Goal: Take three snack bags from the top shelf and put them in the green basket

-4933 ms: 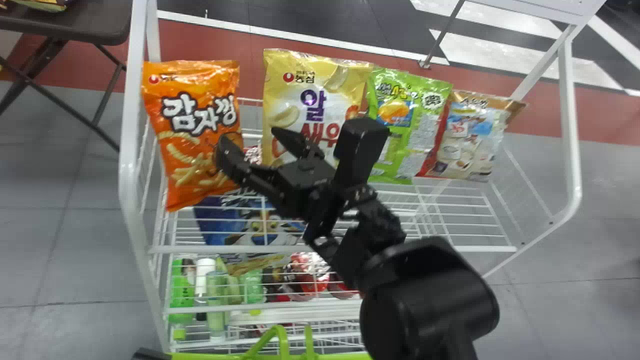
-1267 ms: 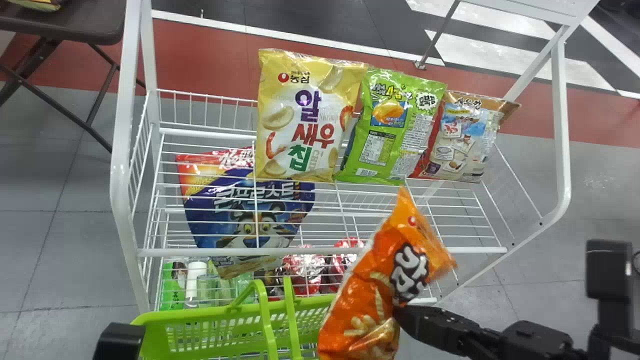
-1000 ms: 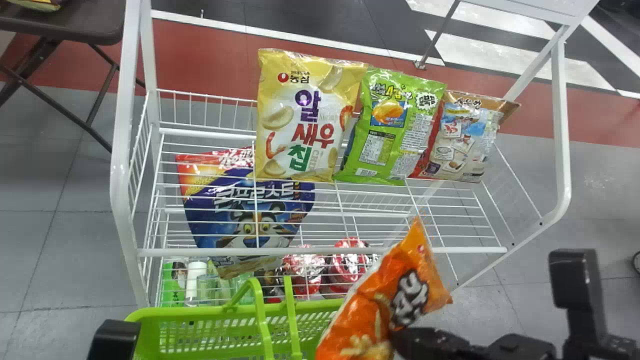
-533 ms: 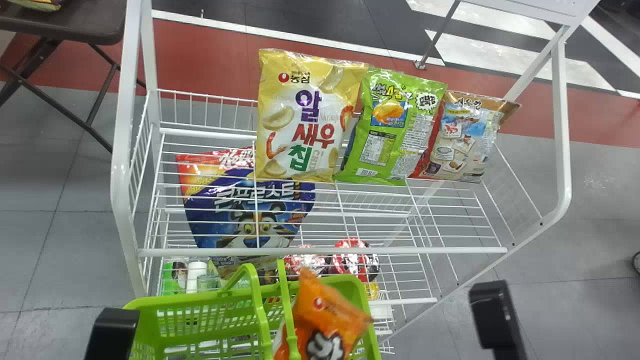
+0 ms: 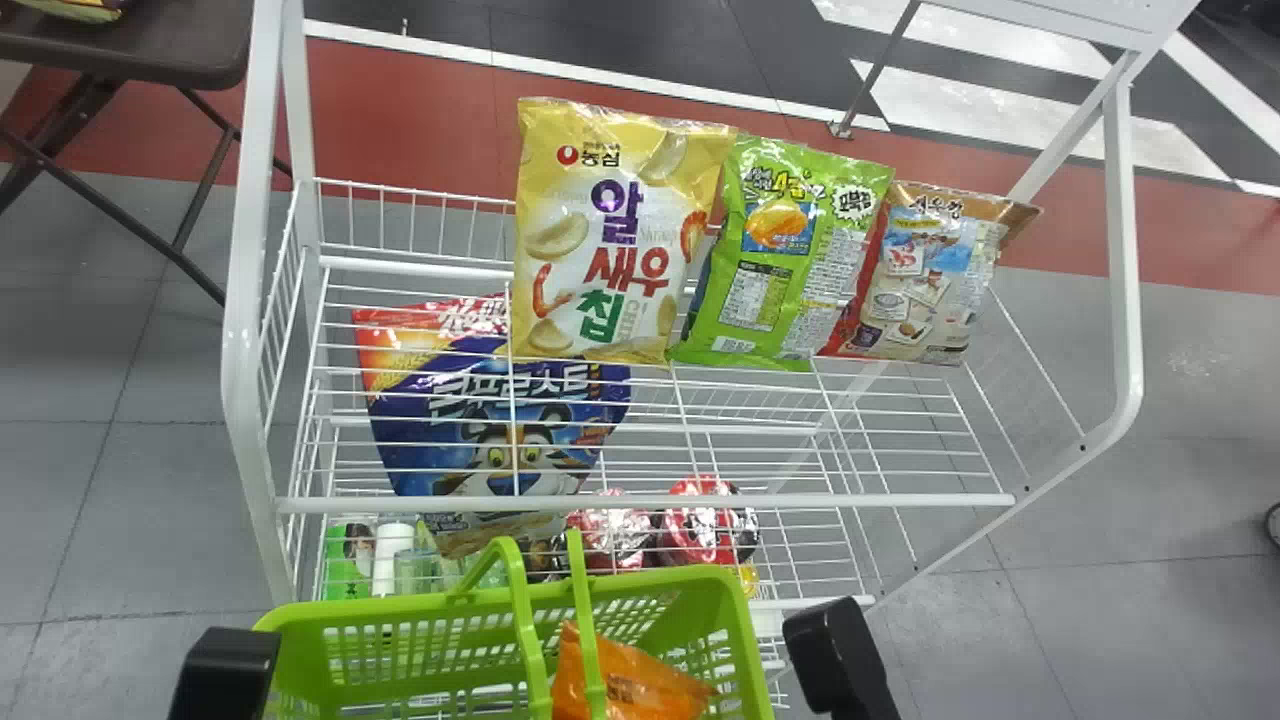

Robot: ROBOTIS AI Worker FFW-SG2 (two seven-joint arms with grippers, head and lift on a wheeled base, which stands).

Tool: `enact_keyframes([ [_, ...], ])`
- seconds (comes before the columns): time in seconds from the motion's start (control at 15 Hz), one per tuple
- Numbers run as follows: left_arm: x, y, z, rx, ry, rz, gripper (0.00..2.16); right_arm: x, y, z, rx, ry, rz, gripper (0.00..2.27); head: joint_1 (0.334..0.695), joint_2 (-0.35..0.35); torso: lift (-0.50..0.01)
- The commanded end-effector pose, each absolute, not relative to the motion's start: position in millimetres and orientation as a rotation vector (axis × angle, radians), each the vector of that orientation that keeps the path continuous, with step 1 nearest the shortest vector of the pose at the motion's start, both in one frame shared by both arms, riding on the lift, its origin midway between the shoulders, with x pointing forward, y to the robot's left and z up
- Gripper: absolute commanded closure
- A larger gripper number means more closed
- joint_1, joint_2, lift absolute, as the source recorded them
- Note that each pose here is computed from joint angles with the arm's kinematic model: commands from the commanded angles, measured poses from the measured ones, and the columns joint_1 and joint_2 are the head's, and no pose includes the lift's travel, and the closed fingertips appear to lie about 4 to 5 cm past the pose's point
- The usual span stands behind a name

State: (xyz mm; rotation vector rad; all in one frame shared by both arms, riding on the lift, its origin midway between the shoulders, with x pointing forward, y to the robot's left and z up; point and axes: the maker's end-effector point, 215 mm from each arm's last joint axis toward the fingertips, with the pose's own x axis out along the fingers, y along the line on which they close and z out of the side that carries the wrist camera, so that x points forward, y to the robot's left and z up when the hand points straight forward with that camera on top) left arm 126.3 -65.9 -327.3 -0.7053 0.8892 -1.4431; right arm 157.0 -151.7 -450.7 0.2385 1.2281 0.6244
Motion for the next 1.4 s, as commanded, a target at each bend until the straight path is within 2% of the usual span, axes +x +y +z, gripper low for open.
enact_keyframes([
  [0.0, 124.6, -65.7, -326.6, -0.709, 0.89, -1.447, 1.11, 167.8, -160.0, -442.9, 0.224, 1.198, 0.601, 0.0, 0.695, -0.35, -0.041],
  [0.13, 123.7, -65.3, -326.6, -0.713, 0.89, -1.448, 1.11, 157.2, -165.8, -439.5, 0.271, 1.207, 0.594, 0.05, 0.695, -0.35, -0.041],
  [0.27, 124.8, -65.8, -323.9, -0.711, 0.868, -1.45, 1.11, 122.2, -163.7, -454.5, 0.413, 1.28, 0.571, 0.06, 0.695, -0.35, -0.041],
  [0.4, 125.4, -65.1, -324.9, -0.708, 0.868, -1.446, 1.11, 161.2, -160.6, -447.1, 0.459, 1.088, 0.612, 0.08, 0.695, -0.35, -0.041],
  [0.6, 125.1, -64.3, -325.8, -0.707, 0.873, -1.445, 1.11, 228.6, -175.6, -407.2, 0.408, 0.759, 0.584, 0.08, 0.695, -0.35, -0.041],
  [0.8, 125.3, -65.1, -325.4, -0.709, 0.87, -1.446, 1.11, 271.5, -198.9, -362.5, 0.295, 0.542, 0.539, 0.09, 0.695, -0.35, -0.041],
  [1.0, 125.5, -64.1, -327.8, -0.706, 0.875, -1.441, 1.11, 305.5, -229.9, -337.7, 0.195, 0.407, 0.389, 0.11, 0.695, -0.35, -0.041],
  [1.13, 123.3, -65.2, -329.9, -0.701, 0.884, -1.442, 1.11, 330.0, -250.7, -305.7, 0.132, 0.267, 0.284, 0.11, 0.695, -0.35, -0.041],
  [1.33, 120.3, -64.1, -332.0, -0.7, 0.902, -1.443, 1.1, 367.3, -277.3, -282.8, 0.091, 0.151, 0.192, 0.13, 0.695, -0.35, -0.041],
])
